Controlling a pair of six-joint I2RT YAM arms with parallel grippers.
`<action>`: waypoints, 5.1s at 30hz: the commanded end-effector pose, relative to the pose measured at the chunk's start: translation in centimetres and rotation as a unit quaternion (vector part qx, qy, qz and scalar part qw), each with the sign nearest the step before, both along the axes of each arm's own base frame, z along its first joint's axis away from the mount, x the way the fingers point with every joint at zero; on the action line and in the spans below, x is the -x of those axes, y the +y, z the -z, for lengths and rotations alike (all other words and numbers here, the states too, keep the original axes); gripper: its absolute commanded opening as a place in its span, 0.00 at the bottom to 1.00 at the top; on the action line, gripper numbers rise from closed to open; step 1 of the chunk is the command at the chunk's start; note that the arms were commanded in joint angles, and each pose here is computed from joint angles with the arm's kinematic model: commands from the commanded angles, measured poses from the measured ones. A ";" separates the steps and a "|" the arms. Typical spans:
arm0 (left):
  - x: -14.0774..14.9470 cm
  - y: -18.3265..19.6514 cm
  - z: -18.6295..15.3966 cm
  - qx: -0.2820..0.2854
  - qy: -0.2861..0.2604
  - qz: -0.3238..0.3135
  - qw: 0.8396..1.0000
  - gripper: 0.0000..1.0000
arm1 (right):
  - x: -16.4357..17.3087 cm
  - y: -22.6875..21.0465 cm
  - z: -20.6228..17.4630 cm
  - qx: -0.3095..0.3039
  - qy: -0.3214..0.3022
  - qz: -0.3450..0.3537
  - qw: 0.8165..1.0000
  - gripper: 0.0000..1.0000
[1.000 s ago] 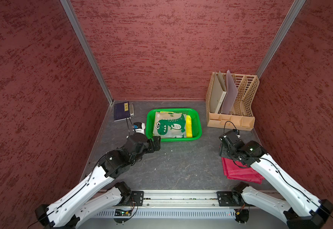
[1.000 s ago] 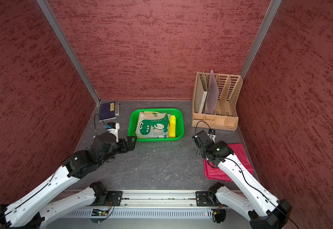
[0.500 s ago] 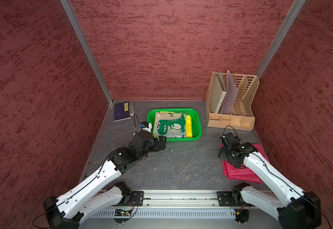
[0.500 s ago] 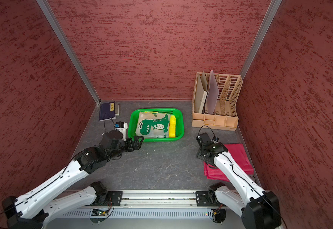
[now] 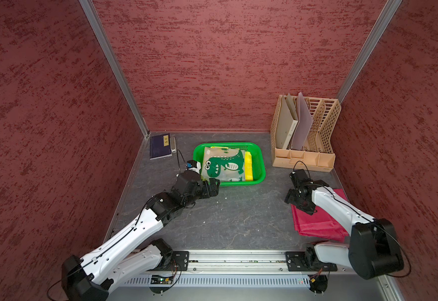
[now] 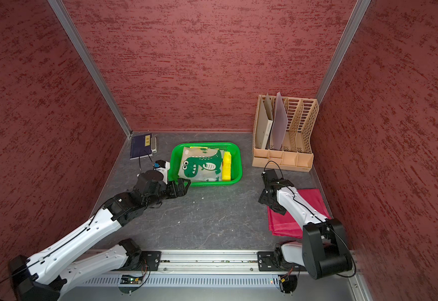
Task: Put the folded raincoat in the basket
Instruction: Move the raincoat to the center of the board, then pick up the raincoat from the center of the board.
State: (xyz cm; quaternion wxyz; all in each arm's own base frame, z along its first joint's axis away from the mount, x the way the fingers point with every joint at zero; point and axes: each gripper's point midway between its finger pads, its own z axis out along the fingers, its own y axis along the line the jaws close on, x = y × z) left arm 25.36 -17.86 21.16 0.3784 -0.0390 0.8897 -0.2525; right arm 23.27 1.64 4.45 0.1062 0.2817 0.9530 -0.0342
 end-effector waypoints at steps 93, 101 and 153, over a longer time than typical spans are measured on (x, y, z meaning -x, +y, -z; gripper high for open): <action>4.2 -1.3 10.0 0.063 0.138 0.061 0.987 1.00 | 0.1 13.7 -9.5 -0.118 -0.115 -0.234 0.958 0.77; 4.5 -2.5 11.2 0.067 0.149 0.071 0.984 1.00 | -2.2 12.0 -6.0 -0.119 -0.101 -0.242 0.958 0.81; 6.5 -6.4 18.8 0.036 0.228 0.112 0.967 0.67 | 4.7 18.1 3.0 -0.273 -0.024 -0.218 0.937 0.68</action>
